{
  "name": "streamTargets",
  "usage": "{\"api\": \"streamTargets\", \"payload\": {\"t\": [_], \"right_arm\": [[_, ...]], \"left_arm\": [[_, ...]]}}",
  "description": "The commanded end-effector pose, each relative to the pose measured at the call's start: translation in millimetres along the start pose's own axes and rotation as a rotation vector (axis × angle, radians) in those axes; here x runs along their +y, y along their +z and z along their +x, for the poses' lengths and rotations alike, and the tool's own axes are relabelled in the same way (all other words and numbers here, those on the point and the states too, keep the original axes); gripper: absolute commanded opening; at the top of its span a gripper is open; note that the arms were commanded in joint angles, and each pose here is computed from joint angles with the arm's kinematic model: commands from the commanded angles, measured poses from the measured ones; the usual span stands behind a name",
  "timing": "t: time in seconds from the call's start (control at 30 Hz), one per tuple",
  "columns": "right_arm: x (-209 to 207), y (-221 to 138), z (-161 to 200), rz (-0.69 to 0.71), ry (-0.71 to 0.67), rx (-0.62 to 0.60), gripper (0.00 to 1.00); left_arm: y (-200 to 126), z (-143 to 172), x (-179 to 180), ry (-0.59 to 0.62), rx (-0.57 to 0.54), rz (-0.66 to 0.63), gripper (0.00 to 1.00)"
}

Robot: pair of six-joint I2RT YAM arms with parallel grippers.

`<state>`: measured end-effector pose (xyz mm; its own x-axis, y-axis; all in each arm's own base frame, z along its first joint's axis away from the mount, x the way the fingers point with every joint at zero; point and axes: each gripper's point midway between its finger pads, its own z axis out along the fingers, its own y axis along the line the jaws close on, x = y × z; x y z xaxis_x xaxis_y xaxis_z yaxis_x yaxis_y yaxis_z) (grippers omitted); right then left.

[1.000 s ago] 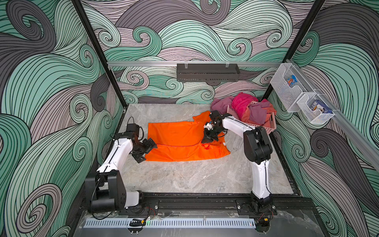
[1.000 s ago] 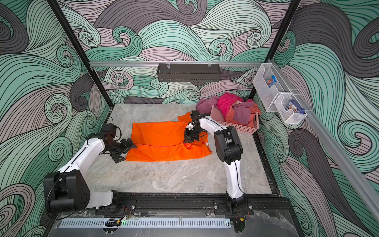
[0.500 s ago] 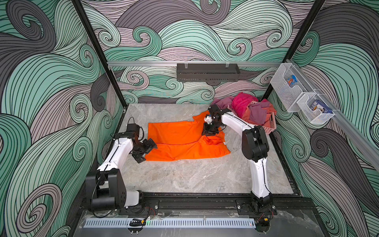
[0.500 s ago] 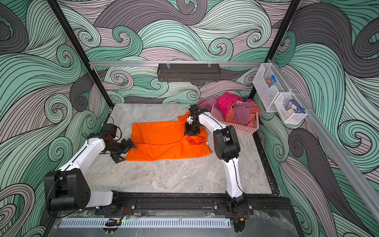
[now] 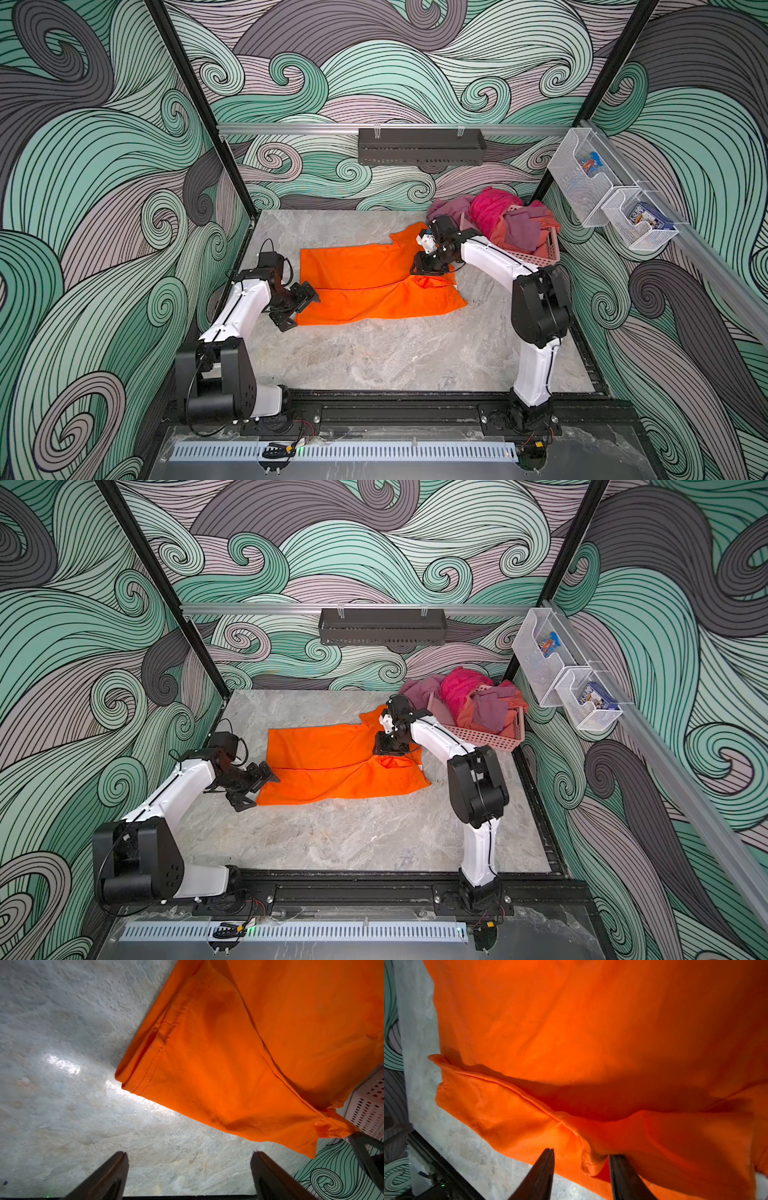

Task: Fold and stack t-shirts
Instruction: Smooth out the T-shirt at the center of the board.

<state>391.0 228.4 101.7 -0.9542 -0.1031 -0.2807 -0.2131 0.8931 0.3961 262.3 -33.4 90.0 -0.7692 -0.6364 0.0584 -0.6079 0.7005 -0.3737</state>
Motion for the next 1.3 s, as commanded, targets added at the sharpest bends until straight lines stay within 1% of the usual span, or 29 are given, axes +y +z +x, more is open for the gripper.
{"api": "streamTargets", "payload": {"t": [0.0,0.33,0.4,0.5,0.57,0.7,0.73,0.87,0.9,0.93,0.97,1.0,1.13,1.17,1.2,1.27], "right_arm": [[20,-20,-18,-0.055,-0.061,-0.132,0.53],[26,6,-16,-0.126,-0.015,-0.046,0.53],[34,14,-14,-0.191,-0.003,-0.007,0.53],[56,25,-13,-0.347,0.008,0.064,0.54],[65,29,-17,-0.409,0.011,0.088,0.54],[79,26,-38,-0.5,0.017,0.072,0.55],[80,26,-43,-0.5,0.018,0.064,0.55],[70,20,-65,-0.4,-0.022,-0.034,0.55],[72,13,-72,-0.414,-0.031,-0.065,0.55],[77,7,-78,-0.457,-0.033,-0.091,0.55],[80,2,-84,-0.507,-0.016,-0.107,0.6],[79,0,-87,-0.549,0.011,-0.103,0.66],[82,7,-86,-0.688,0.099,0.013,0.69],[79,7,-85,-0.686,0.119,0.019,0.69],[74,8,-83,-0.647,0.118,0.001,0.7],[62,4,-75,-0.522,0.087,-0.03,0.71]], "left_arm": [[1,1,-2,-0.004,0.005,0.019,0.95],[4,4,2,0.003,0.02,0.008,0.95],[5,4,3,0.003,0.024,0.007,0.95],[7,4,3,0.007,0.029,0.004,0.95],[8,4,4,0.011,0.032,0.001,0.95],[11,4,6,0.016,0.043,-0.01,0.95],[12,3,5,0.018,0.043,-0.009,0.95],[19,0,5,0.012,0.063,-0.017,0.95],[20,0,4,0.01,0.068,-0.013,0.95],[21,-1,3,0.011,0.069,-0.011,0.95],[22,-2,2,0.011,0.069,-0.008,0.95],[22,-3,1,0.011,0.07,-0.005,0.95],[27,-6,-1,0.008,0.081,-0.002,0.95],[27,-6,-1,0.007,0.084,-0.001,0.95],[27,-7,-2,0.006,0.082,0.002,0.95],[27,-9,-3,0.006,0.081,0.003,0.95]]}}
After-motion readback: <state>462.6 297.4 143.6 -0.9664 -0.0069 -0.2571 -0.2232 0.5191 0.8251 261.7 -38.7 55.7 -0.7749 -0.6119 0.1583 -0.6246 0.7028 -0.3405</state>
